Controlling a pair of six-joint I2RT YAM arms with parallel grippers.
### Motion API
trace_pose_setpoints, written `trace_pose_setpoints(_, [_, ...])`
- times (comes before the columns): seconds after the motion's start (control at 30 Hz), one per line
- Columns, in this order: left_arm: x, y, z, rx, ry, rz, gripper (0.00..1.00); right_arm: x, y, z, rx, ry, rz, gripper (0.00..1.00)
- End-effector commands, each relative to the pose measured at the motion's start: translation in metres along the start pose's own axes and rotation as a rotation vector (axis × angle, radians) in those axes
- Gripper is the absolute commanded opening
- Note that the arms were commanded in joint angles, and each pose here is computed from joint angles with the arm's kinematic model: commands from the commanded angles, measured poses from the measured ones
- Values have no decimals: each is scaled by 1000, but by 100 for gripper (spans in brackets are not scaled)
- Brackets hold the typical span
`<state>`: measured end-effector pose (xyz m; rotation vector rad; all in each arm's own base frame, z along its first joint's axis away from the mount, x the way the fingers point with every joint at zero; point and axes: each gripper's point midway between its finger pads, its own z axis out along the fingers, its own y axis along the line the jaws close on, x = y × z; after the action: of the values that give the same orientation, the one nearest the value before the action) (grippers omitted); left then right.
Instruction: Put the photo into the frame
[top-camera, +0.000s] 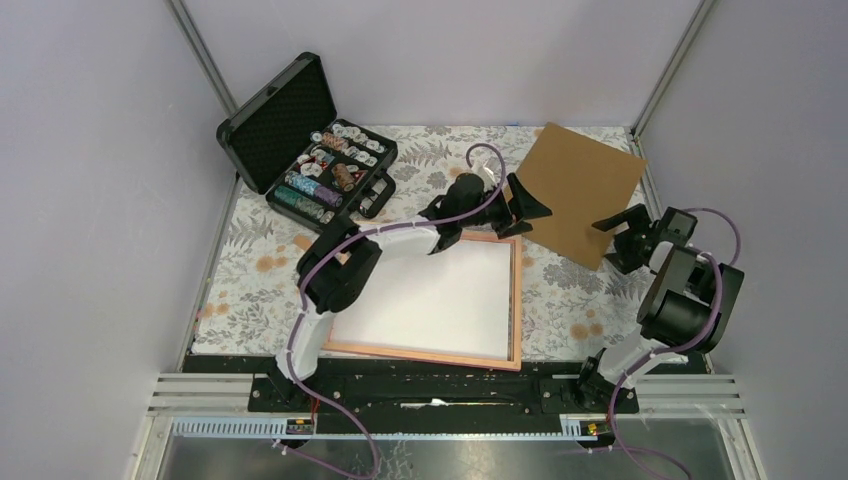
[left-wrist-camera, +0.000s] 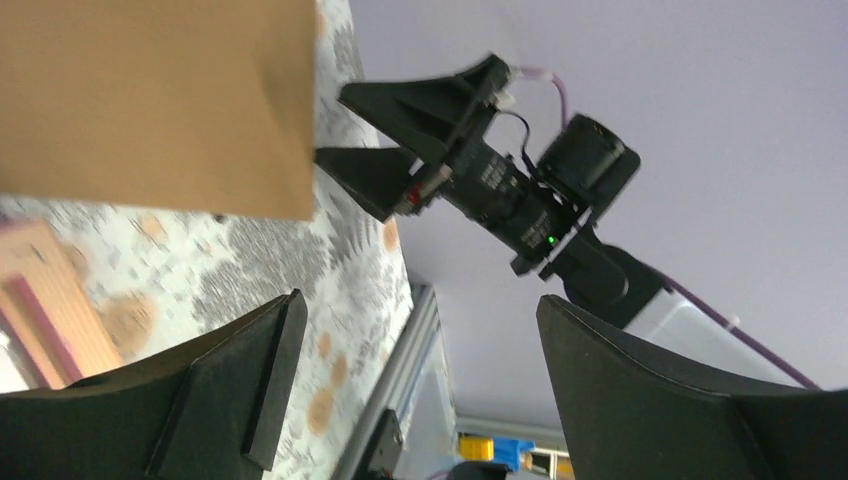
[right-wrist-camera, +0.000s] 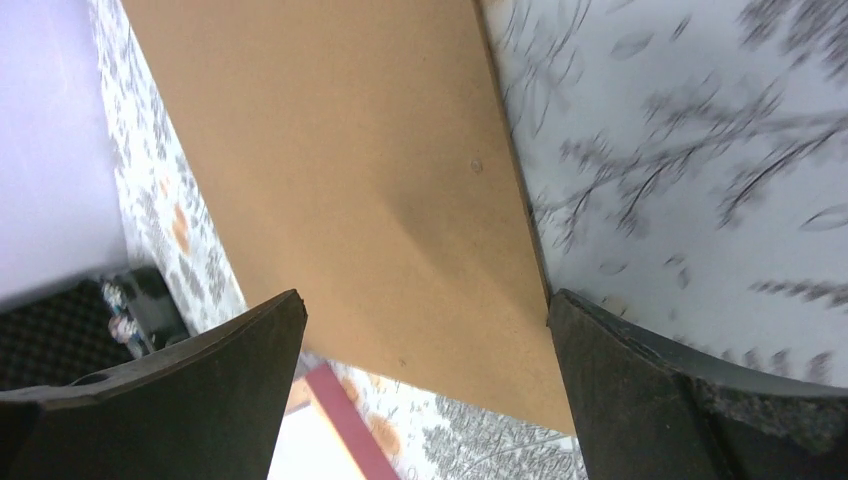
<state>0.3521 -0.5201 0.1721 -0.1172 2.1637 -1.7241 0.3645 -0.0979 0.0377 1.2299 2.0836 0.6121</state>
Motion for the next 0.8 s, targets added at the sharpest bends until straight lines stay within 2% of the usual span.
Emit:
trace_pose_setpoints(0.0, [16,-42,-31,121,22,31,92,40,7,-15,-51,117,44,100])
trace_pose_setpoints(0.13, [10,-33,-55,67,-17,126,93,44,0,-24,-20,97,0,100])
trace_pose_setpoints(0.23, [-7,-11,-56,-114,-30,298,95,38,5,-27,-18,81,-22,100])
trace_pose_setpoints(0.4, [-65,41,-56,-443,-130,635,99,34,6,-30,-3,85,-48,100])
trace_pose_setpoints(0.47, [-83,59,-50,-533,-148,708,99,29,6,-31,14,72,-65,100])
trace_pose_setpoints(0.57, [-97,84,-32,-593,-124,723,99,25,6,-31,25,71,-76,100])
trace_pose_setpoints(0.67, [-101,110,-16,-623,-84,657,98,24,0,-31,58,56,-87,100])
trace_pose_setpoints(0.77, [-107,127,-8,-631,-98,613,98,22,-3,-30,74,49,-91,100])
